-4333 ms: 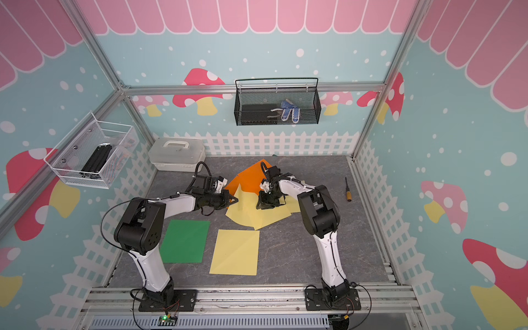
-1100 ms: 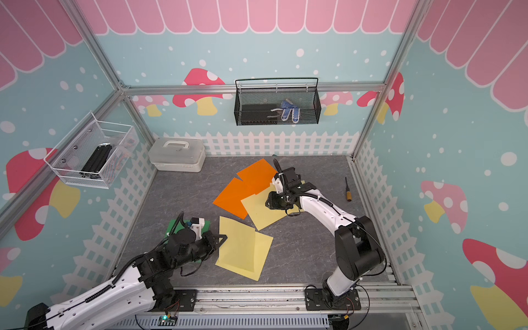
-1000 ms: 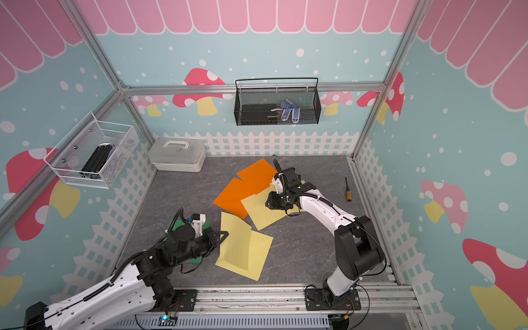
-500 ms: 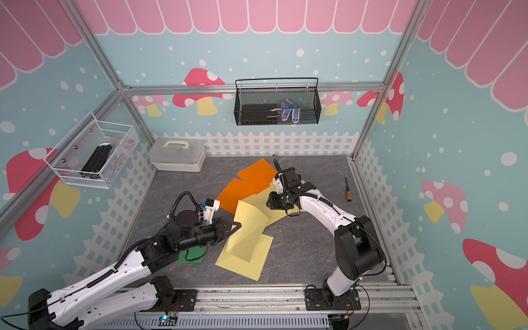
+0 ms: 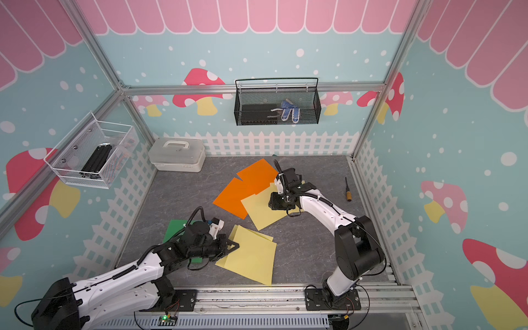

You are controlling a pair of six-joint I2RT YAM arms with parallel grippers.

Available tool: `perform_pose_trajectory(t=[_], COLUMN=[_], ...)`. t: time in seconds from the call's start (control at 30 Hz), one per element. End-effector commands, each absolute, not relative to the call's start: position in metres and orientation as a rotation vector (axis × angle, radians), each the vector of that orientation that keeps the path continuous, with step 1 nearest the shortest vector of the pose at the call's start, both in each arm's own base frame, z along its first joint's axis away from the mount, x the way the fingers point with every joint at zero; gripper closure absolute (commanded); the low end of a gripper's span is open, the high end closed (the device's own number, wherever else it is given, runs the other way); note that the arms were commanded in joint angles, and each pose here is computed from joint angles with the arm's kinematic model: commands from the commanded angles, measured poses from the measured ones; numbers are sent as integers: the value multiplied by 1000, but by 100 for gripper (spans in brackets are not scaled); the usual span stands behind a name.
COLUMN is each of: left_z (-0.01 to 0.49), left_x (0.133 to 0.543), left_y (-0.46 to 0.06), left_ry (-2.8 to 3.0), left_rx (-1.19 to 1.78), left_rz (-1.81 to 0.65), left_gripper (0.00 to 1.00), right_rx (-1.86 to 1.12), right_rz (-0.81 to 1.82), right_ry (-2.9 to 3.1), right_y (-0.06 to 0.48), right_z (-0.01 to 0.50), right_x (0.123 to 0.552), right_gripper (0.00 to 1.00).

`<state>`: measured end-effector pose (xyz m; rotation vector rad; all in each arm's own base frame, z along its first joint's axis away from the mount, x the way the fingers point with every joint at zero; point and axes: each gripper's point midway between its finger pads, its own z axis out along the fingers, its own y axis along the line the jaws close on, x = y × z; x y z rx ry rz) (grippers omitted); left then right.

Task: Sort the scattered colored papers by color
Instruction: Place the colored paper.

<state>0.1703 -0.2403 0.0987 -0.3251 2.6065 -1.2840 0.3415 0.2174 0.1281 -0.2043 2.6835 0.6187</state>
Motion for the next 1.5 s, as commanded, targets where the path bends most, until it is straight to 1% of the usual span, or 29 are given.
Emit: perform_pose_trajectory(t=[0.0,0.6,1.03,1.1,1.17,1.23,1.27,1.33,1.47], left_z=[98,66,56,54,51,50,50,49,49], left_x=[177,180,185,184,184,183,183,182,180], left_y=[-236,-215,-200,-198,-196,-194,-193,-190,-184], left_ry=[2566,2664,2695,2702,2705,2705,2699,2697,2686], left_rx=[-341,-329,-348,-355,-367,-381,-385,-402,-433], left_rz=[-1317,-1192,-1139,-1127,-1118,-1115,-1113,-1106,-1098], left_gripper=[100,100,100,98,93,92,88,86,71], right_rx=[-207,-213,-218,-218,-218,-219,-218,-218,-220], right_rz=[617,618,618,618,620,619,620,621,626], right_ry=[2697,2705,2715,2715,2719,2721,2721,2722,2722], right_y=[213,213,214,214,214,214,214,215,215], right_z=[126,123,120,120,119,119,119,118,119], right_x=[336,334,334,334,334,334,334,334,335], right_gripper=[58,59,59,59,59,58,59,59,59])
